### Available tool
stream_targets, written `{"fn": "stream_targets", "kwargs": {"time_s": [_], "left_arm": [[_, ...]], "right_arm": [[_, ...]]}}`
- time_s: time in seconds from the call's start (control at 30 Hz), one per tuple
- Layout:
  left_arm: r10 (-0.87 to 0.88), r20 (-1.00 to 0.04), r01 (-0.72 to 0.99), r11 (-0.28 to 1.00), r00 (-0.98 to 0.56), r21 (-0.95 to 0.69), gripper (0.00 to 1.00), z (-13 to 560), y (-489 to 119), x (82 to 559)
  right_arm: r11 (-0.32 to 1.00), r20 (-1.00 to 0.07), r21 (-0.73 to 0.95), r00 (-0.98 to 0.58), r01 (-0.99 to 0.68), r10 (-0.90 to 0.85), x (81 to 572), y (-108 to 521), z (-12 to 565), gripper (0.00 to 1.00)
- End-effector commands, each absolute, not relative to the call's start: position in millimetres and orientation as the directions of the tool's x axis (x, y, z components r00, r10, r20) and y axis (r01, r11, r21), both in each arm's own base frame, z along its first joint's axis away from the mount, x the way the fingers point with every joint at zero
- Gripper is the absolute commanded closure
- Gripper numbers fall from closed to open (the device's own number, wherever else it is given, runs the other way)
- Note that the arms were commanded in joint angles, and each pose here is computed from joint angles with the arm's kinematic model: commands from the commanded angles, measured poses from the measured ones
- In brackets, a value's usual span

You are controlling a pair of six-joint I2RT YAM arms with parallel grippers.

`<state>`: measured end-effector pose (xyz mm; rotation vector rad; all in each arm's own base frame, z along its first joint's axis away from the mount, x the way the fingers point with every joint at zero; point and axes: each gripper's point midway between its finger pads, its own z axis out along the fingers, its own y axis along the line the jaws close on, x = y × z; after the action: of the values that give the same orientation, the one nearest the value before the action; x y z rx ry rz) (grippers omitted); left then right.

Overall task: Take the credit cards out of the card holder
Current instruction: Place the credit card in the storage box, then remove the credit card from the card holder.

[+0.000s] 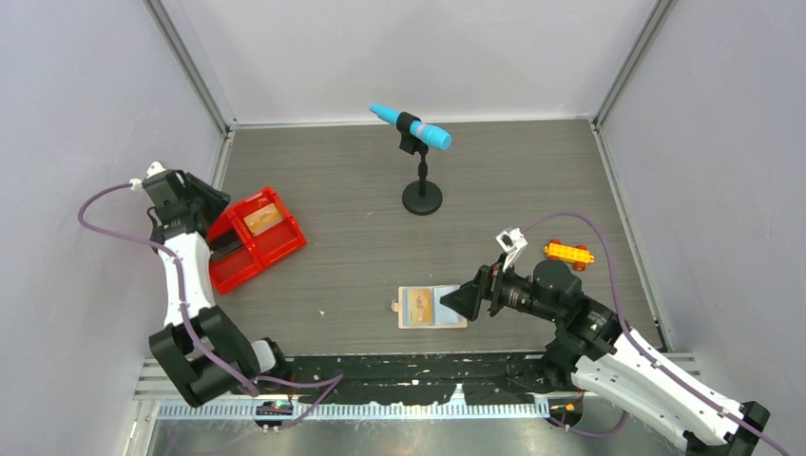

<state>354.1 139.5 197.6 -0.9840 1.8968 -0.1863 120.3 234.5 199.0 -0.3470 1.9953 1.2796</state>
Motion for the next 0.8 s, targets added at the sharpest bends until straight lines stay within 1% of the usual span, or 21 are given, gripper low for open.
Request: {"fn": "stream_targets", "kwargs": {"time_s": [0.0,0.1,0.17,0.23,0.27,0.3,0.33,0.37,0.4,0.53,0.6,0.67,0.77], "left_arm": [[-0.709,-0.622,-0.375,0.704,-0.333,-0.603,0.63,215.4,72.5,342.6],[-0.677,-0.62,-0.256,0.73,-0.396,-0.633,0.63,218.1,34.3,333.5],[-0.64,-0.62,-0.19,0.75,-0.454,-0.634,0.62,220.3,11.1,323.5],[-0.601,-0.63,-0.097,0.757,-0.491,-0.647,0.61,229.6,-12.2,315.3],[-0.583,-0.627,-0.071,0.759,-0.518,-0.647,0.61,231.4,-22.0,309.2],[-0.56,-0.624,-0.047,0.763,-0.546,-0.644,0.61,232.9,-31.7,302.4],[-0.531,-0.63,-0.014,0.771,-0.567,-0.637,0.61,235.0,-42.2,296.3],[-0.498,-0.634,0.016,0.779,-0.591,-0.626,0.61,234.7,-54.3,290.2],[-0.464,-0.64,0.053,0.783,-0.612,-0.619,0.61,233.8,-67.2,284.3],[-0.325,-0.623,0.191,0.764,-0.712,-0.617,0.6,223.9,-120.3,254.4],[-0.274,-0.612,0.24,0.743,-0.742,-0.625,0.61,218.3,-140.3,239.1],[-0.24,-0.612,0.287,0.717,-0.753,-0.635,0.6,214.6,-156.3,227.1],[-0.233,-0.597,0.334,0.65,-0.768,-0.683,0.61,208.5,-179.9,214.5]], "right_arm": [[0.619,-0.705,0.651,-0.651,-0.438,0.281,148.6,209.0,207.9,0.05],[0.707,-0.695,0.623,-0.65,-0.334,0.306,158.8,192.4,193.1,0.04],[0.733,-0.682,0.612,-0.667,-0.297,0.299,160.3,189.5,181.7,0.01],[0.743,-0.666,0.606,-0.692,-0.284,0.278,159.9,192.5,169.4,0.07],[0.743,-0.658,0.606,-0.704,-0.283,0.269,159.2,194.8,163.6,0.14],[0.75,-0.645,0.603,-0.72,-0.272,0.257,159.5,197.0,156.3,0.17],[0.743,-0.638,0.61,-0.726,-0.275,0.255,160.0,200.8,154.7,0.24],[0.745,-0.617,0.612,-0.75,-0.267,0.238,158.2,204.6,144.8,0.27],[0.722,-0.607,0.63,-0.761,-0.284,0.231,156.5,211.8,143.5,0.33],[0.656,-0.567,0.684,-0.798,-0.319,0.203,154.7,237.2,135.5,0.47],[0.638,-0.558,0.694,-0.81,-0.335,0.182,154.4,245.5,132.2,0.51],[0.625,-0.558,0.695,-0.814,-0.356,0.158,155.6,253.0,130.7,0.52],[0.627,-0.562,0.683,-0.818,-0.375,0.123,159.2,260.4,127.3,0.55]]}}
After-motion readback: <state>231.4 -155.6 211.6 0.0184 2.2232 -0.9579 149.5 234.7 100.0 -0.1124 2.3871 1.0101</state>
